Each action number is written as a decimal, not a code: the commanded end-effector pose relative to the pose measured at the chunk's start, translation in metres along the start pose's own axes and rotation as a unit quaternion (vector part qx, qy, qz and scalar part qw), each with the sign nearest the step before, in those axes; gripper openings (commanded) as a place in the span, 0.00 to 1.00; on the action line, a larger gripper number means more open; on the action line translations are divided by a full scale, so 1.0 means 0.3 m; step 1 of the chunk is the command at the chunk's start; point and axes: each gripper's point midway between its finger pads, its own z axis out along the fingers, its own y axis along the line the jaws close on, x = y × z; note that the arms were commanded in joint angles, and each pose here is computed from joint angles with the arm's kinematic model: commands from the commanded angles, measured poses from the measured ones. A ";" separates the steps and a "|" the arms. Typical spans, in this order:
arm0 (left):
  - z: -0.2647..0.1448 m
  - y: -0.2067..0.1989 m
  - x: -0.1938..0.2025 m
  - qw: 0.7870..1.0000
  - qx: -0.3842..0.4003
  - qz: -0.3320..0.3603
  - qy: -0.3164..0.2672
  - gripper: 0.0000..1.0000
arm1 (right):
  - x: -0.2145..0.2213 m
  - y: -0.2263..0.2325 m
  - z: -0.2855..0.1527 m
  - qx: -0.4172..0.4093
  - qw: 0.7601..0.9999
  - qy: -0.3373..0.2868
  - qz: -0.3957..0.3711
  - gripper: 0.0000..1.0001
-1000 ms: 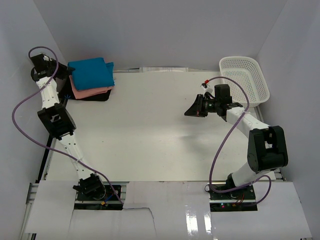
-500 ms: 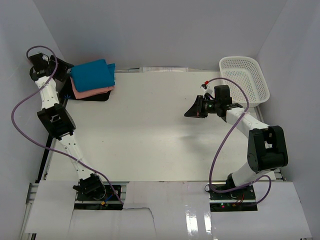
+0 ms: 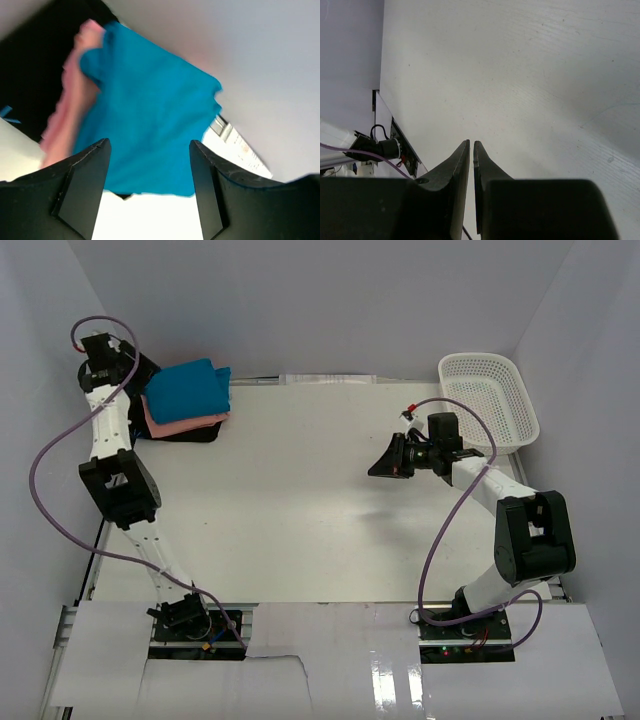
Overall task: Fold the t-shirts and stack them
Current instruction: Put the neatly folded tshirt into the corner of the board with the left arm
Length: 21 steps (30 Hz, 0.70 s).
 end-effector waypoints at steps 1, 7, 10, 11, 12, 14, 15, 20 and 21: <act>-0.189 -0.193 0.032 0.997 0.020 0.059 -0.041 0.75 | -0.003 0.025 0.016 -0.022 1.000 -0.001 -0.014 0.14; -0.371 -0.209 0.219 0.994 -0.009 0.099 -0.043 0.84 | -0.018 0.067 -0.010 -0.015 0.999 -0.014 -0.043 0.20; -0.454 -0.196 0.304 0.989 -0.035 0.137 -0.052 0.91 | -0.018 0.086 -0.034 -0.011 0.998 -0.017 -0.058 0.26; -0.474 -0.194 0.330 0.987 -0.033 0.149 -0.048 0.91 | -0.019 0.089 -0.041 -0.008 0.998 -0.018 -0.060 0.30; -0.512 -0.180 0.366 0.986 -0.033 0.156 -0.045 0.91 | -0.016 0.093 -0.048 -0.006 0.998 -0.017 -0.060 0.31; -0.534 -0.140 0.454 0.984 -0.039 0.171 -0.024 0.92 | -0.017 0.114 -0.069 -0.006 0.997 -0.025 -0.073 0.35; -0.587 -0.174 0.480 0.983 -0.019 0.180 -0.028 0.92 | -0.015 0.117 -0.077 -0.003 0.997 -0.027 -0.076 0.36; -0.709 -0.154 0.583 0.978 0.023 0.205 -0.017 0.92 | -0.012 0.126 -0.144 0.041 0.990 -0.062 -0.122 0.53; -0.754 -0.150 0.599 0.977 0.038 0.209 -0.023 0.93 | -0.011 0.128 -0.156 0.048 0.988 -0.068 -0.131 0.60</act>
